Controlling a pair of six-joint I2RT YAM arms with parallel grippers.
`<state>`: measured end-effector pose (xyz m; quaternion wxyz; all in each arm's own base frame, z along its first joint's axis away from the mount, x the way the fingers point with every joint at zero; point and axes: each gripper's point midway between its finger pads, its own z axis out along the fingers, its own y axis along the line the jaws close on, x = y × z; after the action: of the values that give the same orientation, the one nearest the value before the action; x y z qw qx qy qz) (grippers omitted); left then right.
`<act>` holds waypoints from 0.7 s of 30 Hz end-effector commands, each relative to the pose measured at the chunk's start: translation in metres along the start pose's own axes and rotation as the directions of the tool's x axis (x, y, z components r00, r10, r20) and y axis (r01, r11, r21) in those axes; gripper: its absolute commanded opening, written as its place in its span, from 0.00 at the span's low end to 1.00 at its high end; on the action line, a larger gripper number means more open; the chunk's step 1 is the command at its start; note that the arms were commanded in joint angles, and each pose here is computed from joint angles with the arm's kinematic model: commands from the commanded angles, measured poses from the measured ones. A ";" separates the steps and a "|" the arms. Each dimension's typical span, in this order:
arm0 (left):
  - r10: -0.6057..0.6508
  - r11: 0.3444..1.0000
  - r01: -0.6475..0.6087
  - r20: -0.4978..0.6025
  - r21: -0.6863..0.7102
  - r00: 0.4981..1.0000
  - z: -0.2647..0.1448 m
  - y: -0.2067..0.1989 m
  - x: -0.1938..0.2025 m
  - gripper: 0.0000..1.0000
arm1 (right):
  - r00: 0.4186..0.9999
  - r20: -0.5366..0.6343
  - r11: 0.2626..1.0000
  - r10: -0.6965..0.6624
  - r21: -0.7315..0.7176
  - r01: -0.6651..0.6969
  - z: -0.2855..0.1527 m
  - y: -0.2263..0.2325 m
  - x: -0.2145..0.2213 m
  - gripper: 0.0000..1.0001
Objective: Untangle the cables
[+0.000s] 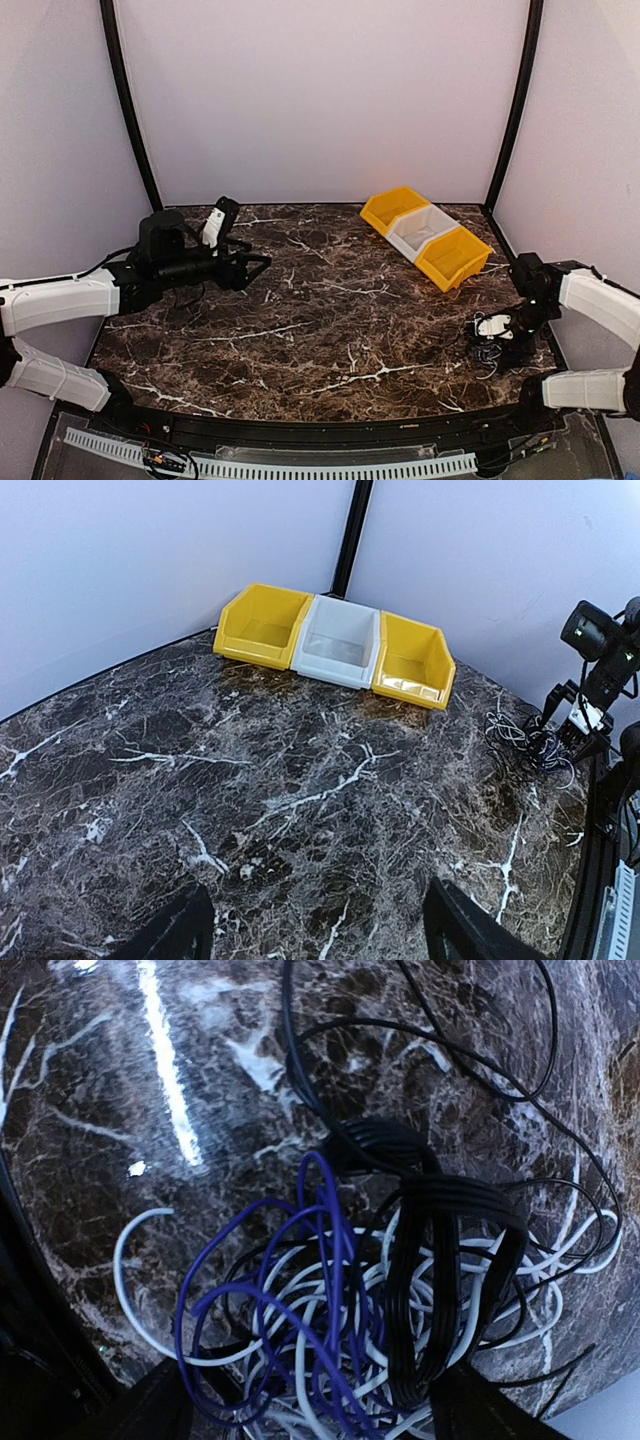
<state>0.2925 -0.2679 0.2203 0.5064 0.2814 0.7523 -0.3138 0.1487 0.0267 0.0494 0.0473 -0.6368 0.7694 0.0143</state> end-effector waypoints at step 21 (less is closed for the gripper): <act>-0.027 0.992 0.031 0.036 -0.121 0.999 -0.042 0.006 -0.017 0.73 | 0.864 0.416 0.952 -0.283 0.012 0.305 -0.013 -0.017 -0.281 0.03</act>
<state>0.2835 -0.2435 0.2351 0.5170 0.2467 0.7681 -0.2863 0.2002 0.2206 0.0654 0.1446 -0.7244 0.6644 0.1132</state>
